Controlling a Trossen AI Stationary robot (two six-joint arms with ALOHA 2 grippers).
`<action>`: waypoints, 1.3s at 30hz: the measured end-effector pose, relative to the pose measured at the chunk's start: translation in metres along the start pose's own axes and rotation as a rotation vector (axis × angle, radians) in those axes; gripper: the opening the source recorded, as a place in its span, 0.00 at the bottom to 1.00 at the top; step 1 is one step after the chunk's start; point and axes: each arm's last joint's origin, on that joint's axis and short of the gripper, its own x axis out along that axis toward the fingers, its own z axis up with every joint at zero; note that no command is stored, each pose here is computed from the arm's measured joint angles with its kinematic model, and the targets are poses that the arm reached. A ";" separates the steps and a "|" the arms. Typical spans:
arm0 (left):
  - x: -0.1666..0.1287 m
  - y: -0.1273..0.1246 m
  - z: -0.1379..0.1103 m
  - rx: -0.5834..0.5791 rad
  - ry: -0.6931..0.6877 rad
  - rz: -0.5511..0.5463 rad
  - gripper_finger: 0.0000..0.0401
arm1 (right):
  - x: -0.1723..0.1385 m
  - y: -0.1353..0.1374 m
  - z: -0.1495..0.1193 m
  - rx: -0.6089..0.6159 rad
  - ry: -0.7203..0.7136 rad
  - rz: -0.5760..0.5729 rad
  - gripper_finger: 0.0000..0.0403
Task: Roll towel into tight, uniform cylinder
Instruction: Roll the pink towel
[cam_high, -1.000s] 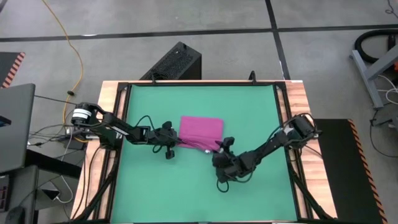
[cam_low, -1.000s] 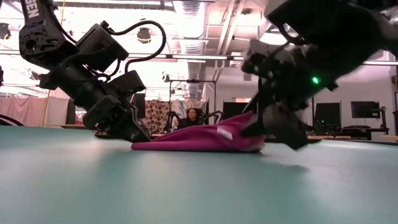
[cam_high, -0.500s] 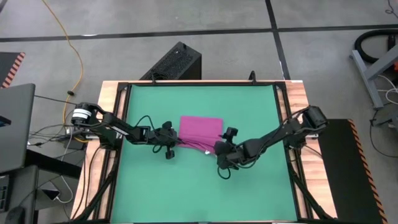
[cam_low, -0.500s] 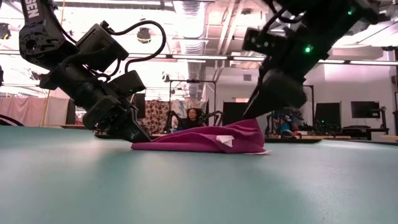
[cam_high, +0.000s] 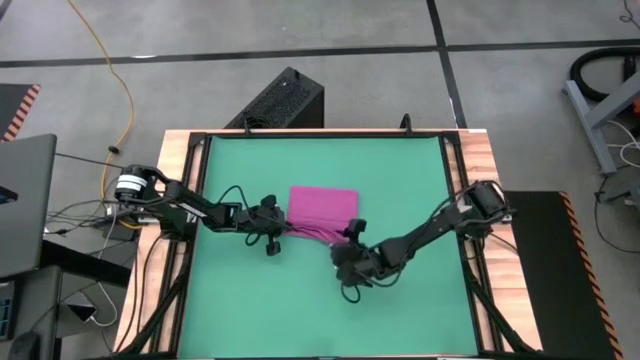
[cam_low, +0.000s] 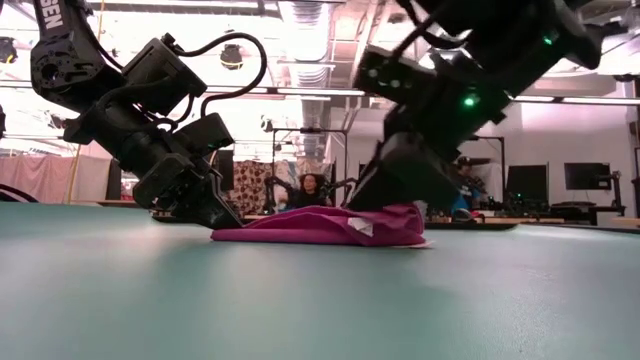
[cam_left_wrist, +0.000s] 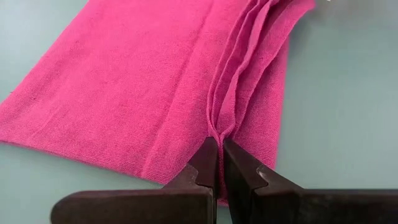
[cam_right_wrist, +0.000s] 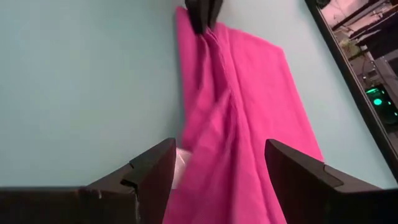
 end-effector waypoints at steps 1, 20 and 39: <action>0.000 0.000 0.000 0.000 0.000 0.000 0.00 | 0.002 0.002 0.003 -0.004 0.000 -0.001 0.67; 0.000 0.000 0.000 0.000 0.001 -0.007 0.00 | 0.030 0.039 0.029 -0.237 0.145 -0.187 0.67; 0.000 -0.001 0.000 0.008 0.001 -0.028 0.00 | 0.020 0.035 0.049 -0.092 0.129 -0.142 0.67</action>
